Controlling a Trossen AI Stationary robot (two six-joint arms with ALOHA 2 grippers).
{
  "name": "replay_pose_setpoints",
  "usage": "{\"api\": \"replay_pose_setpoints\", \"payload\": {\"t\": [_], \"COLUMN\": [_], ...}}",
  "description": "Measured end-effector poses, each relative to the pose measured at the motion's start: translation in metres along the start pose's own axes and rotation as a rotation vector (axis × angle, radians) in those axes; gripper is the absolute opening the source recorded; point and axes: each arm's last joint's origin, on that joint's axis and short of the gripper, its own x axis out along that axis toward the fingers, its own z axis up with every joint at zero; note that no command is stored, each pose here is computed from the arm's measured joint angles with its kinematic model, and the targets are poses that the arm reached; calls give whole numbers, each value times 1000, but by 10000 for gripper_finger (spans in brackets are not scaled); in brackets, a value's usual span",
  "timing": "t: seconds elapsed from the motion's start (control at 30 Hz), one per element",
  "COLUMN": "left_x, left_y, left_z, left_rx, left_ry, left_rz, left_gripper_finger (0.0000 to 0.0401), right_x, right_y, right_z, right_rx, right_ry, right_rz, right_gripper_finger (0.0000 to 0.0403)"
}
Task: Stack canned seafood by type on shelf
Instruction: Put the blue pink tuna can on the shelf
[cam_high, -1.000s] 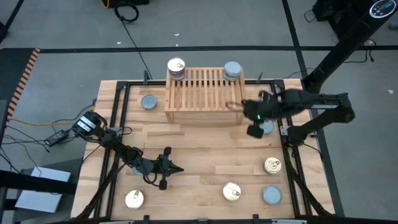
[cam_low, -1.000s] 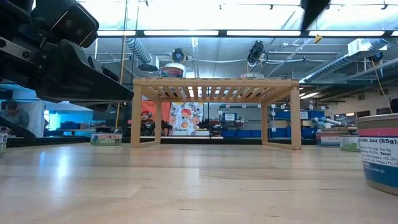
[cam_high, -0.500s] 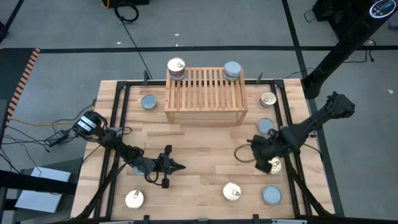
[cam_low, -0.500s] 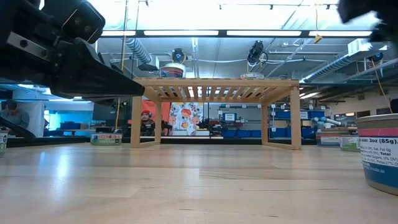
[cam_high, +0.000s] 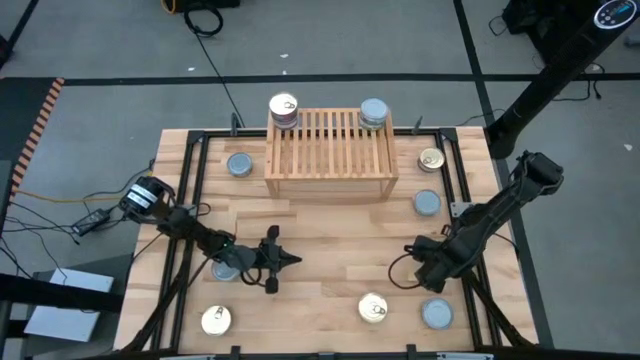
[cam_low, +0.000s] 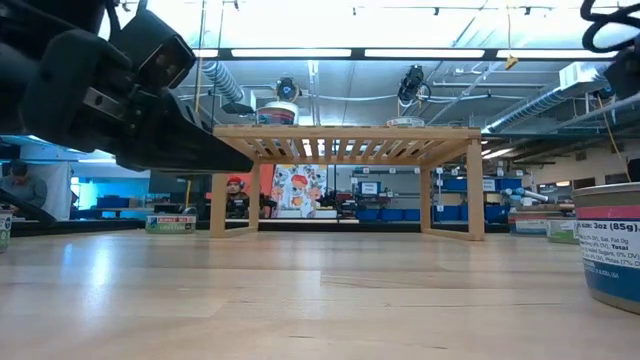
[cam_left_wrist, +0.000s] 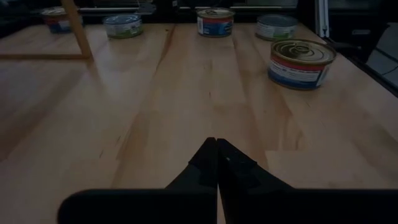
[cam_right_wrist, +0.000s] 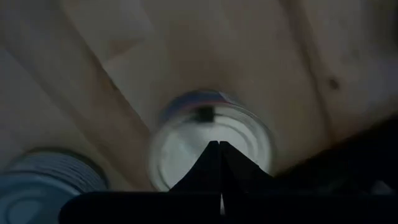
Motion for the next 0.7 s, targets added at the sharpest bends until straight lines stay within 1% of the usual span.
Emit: {"api": "replay_pose_setpoints", "payload": {"t": [0.2, 0.4, 0.7], "left_x": [2, 2, 5], "left_y": [4, 5, 8], "left_z": [1, 1, 3], "left_rx": [0, -1, -5], "left_ry": [2, 2, -2], "left_rz": [-10, -8, 0], "left_gripper_finger": [3, 3, 3], "right_x": [14, 19, 17], "right_y": [4, 1, 4], "right_z": [5, 11, 37], "right_rx": [-12, -33, -87], "right_ry": [-26, -30, -193], "right_rz": [78, 98, 177], "right_gripper_finger": [5, 5, 5]}}
